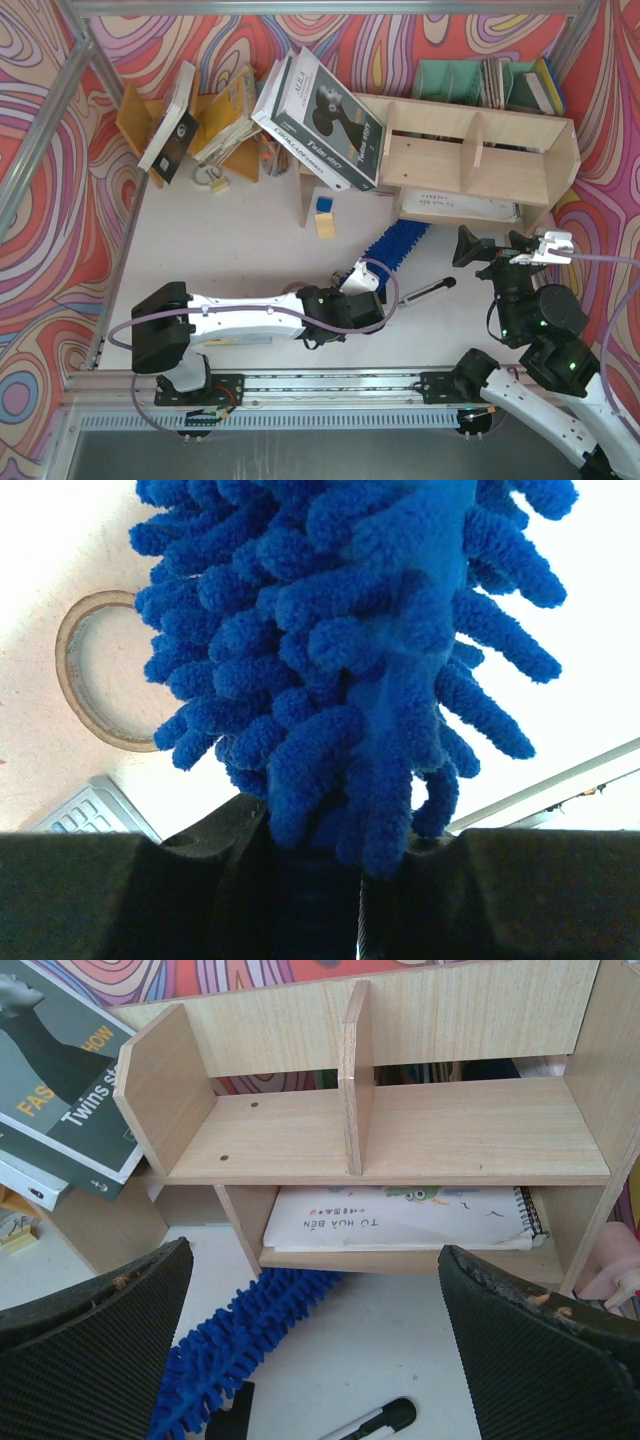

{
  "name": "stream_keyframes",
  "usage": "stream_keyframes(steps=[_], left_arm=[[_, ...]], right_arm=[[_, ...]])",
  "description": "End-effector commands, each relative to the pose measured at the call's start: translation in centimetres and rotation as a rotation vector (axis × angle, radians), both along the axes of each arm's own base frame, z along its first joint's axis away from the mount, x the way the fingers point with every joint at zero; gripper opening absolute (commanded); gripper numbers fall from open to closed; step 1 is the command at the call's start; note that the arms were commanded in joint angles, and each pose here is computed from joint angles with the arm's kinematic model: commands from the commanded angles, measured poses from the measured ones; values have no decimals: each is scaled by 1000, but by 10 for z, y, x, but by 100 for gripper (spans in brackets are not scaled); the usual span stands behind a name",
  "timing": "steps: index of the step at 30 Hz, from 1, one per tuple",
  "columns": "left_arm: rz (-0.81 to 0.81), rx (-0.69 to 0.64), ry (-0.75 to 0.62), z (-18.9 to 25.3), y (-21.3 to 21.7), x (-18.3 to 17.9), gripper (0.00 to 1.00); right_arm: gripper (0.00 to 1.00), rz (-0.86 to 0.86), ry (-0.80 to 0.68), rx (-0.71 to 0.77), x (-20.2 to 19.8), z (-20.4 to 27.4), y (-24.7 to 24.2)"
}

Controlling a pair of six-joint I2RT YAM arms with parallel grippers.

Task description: Dust the bookshelf with a duster

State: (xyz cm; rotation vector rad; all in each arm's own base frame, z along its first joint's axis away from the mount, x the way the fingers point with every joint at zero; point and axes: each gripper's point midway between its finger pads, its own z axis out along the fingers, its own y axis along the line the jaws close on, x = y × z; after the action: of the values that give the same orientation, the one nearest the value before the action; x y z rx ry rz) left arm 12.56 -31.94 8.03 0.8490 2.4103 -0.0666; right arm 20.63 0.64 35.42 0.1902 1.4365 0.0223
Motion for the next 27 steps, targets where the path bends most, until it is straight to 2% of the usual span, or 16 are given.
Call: stream_keyframes(steps=[1, 10, 16, 22, 27], left_arm=[[53, -36, -42, 8, 1, 15, 0], [36, 36, 52, -28, 1, 3, 0], [37, 9, 4, -5, -1, 11, 0], [52, -84, -56, 31, 0, 18, 0], [67, -64, -45, 23, 7, 16, 0]], right_arm=[[99, -10, -25, 13, -1, 6, -3], [99, -12, -29, 17, -3, 6, -4], [99, -11, -28, 17, -3, 6, -4], [99, -11, -29, 19, -4, 6, -5], [99, -11, -30, 19, -4, 6, -5]])
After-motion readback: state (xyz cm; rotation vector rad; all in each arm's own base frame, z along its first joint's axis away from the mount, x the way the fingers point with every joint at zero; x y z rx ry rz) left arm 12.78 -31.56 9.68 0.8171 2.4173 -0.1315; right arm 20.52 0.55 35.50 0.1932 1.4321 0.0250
